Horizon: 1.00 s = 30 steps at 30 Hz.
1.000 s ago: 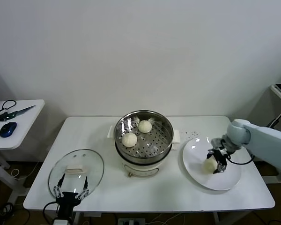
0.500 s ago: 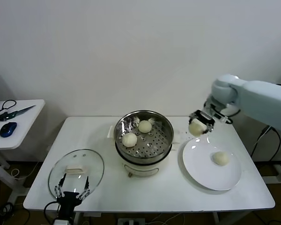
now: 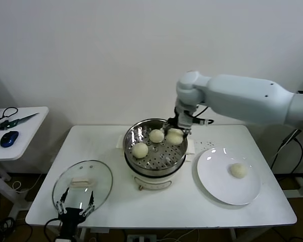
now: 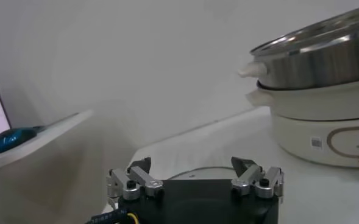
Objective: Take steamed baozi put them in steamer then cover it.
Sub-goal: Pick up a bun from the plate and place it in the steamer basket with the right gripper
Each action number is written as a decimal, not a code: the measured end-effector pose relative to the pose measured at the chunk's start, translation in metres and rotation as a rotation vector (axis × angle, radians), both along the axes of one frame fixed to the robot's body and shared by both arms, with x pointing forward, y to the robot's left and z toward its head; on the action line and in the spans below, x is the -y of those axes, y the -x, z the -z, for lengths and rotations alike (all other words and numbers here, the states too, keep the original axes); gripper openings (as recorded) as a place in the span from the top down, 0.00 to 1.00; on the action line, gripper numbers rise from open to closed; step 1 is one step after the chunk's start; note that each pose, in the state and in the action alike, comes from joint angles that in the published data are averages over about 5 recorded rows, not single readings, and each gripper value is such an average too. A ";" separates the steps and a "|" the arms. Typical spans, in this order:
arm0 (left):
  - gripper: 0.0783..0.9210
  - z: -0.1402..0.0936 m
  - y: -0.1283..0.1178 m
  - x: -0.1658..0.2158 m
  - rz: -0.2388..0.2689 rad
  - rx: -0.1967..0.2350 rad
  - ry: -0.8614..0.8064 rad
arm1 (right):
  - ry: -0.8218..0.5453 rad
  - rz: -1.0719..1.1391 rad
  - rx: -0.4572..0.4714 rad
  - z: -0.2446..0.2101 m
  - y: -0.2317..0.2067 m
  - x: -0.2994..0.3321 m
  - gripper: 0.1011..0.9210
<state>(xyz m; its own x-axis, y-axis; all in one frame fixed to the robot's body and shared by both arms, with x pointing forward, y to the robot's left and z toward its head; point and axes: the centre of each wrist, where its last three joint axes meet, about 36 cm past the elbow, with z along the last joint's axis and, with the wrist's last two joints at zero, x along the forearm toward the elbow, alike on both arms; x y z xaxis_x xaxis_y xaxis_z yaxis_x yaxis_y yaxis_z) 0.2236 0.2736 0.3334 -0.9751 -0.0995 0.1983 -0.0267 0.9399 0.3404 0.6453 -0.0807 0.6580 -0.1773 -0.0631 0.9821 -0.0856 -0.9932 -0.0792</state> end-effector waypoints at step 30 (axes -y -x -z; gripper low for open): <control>0.12 0.011 0.010 -0.008 -0.028 -0.024 0.024 | 0.050 -0.149 -0.111 0.069 0.021 -0.073 0.12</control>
